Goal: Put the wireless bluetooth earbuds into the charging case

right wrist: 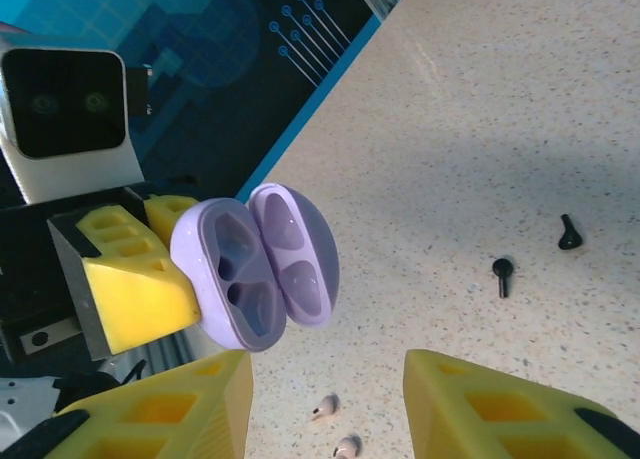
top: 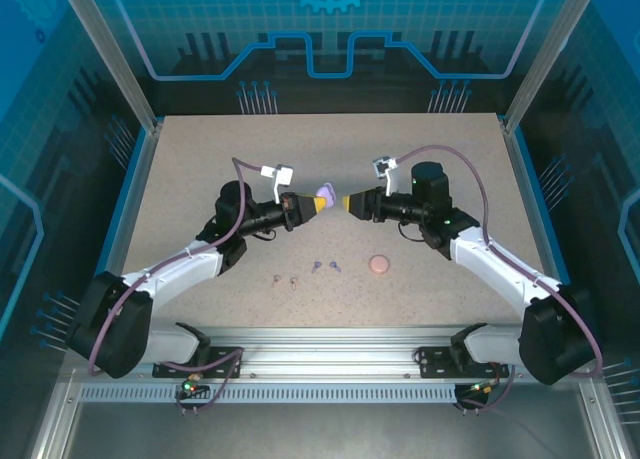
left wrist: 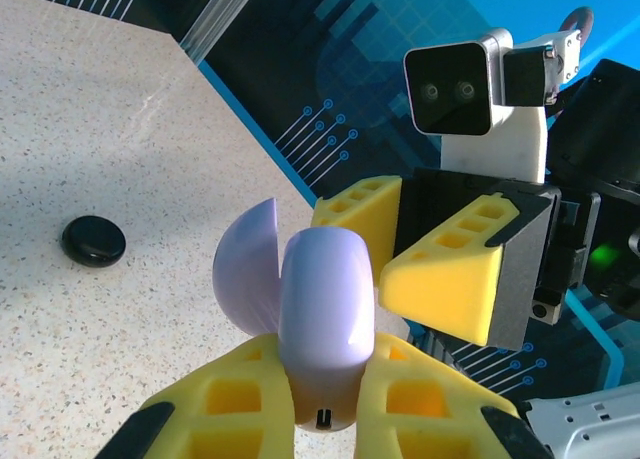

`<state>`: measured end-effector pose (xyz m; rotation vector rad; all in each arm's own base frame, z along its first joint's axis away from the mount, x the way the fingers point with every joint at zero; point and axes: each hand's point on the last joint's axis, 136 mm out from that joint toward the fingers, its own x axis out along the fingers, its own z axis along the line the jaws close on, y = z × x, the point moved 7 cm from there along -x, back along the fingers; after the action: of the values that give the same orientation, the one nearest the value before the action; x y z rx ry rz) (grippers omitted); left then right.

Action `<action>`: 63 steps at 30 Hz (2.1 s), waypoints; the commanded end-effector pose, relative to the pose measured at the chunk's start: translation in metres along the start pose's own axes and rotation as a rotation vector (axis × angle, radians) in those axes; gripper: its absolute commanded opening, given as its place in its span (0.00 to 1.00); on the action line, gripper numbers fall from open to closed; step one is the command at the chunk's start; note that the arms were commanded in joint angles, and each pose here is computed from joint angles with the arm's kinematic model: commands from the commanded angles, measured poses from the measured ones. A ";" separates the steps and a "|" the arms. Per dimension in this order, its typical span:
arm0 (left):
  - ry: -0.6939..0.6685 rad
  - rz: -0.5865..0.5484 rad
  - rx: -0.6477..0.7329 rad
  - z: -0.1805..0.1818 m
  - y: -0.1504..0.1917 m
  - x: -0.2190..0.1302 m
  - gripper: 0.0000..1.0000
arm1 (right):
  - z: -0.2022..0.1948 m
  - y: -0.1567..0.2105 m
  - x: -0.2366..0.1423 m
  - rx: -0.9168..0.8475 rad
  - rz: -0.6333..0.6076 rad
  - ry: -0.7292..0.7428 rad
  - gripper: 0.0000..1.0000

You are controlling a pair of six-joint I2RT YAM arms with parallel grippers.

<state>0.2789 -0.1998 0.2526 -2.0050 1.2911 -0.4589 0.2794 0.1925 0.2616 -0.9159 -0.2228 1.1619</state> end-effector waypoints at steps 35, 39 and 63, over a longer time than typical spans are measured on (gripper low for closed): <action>0.095 -0.027 -0.023 -0.002 -0.001 0.004 0.00 | 0.004 -0.017 0.024 0.035 -0.011 -0.092 0.35; 0.098 -0.029 -0.026 -0.002 -0.001 0.005 0.00 | 0.004 -0.015 0.028 0.035 0.003 -0.094 0.34; 0.127 -0.039 -0.028 -0.009 -0.007 0.005 0.00 | -0.007 -0.007 0.029 0.061 0.020 -0.072 0.21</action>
<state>0.2822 -0.2042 0.2506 -2.0736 1.3390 -0.5100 0.2971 0.2097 0.2490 -0.8314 -0.2188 1.2097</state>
